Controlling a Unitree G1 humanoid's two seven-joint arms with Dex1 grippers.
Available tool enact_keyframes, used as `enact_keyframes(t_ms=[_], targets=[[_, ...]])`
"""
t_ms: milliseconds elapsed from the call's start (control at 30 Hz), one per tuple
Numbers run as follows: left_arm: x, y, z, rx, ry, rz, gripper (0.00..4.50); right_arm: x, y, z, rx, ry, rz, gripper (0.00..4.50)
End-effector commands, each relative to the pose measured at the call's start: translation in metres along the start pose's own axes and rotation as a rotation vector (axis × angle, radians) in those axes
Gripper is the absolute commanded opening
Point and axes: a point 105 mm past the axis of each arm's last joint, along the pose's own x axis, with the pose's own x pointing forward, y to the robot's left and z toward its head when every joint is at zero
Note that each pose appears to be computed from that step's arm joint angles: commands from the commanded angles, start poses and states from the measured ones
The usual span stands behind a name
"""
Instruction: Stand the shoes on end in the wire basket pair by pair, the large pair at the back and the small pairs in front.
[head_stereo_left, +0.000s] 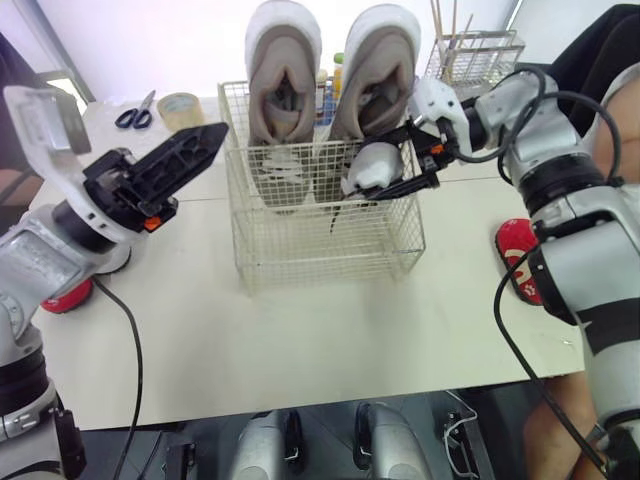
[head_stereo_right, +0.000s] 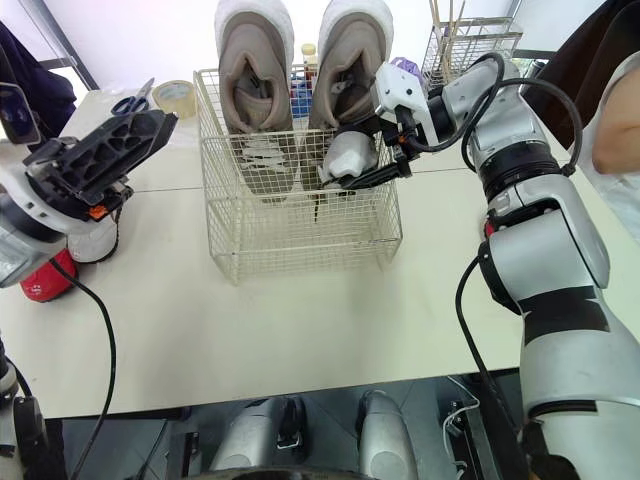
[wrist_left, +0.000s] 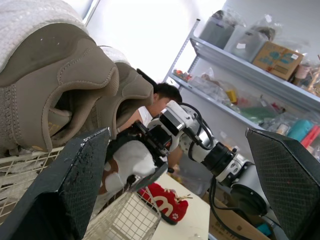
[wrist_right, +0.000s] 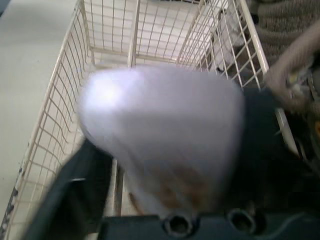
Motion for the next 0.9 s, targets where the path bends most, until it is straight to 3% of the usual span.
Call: enact_keyframes(t_ms=[33,233,400,467,633,900], targets=[[0.002,-0.01,0.005,0.029,-0.015,-0.033,4.5,-0.036,-0.013,0.037,-0.122,0.006,-0.086,4.49],[0.002,-0.01,0.003,0.038,-0.01,-0.021,4.5,-0.075,-0.013,0.07,-0.188,-0.023,-0.17,4.49],[-0.02,0.011,0.022,0.176,-0.017,0.16,4.5,-0.095,0.014,0.113,-0.037,-0.362,-0.117,4.49],[-0.039,0.028,0.044,0.278,-0.03,0.325,4.5,-0.085,0.038,0.115,0.084,-0.486,-0.046,4.49],[-0.078,0.075,0.081,0.445,-0.008,0.693,4.5,-0.04,0.073,0.109,0.246,-0.598,-0.057,4.49],[-0.124,0.184,0.105,0.481,0.148,1.212,4.5,-0.014,0.08,0.115,0.28,-0.691,-0.118,4.49]])
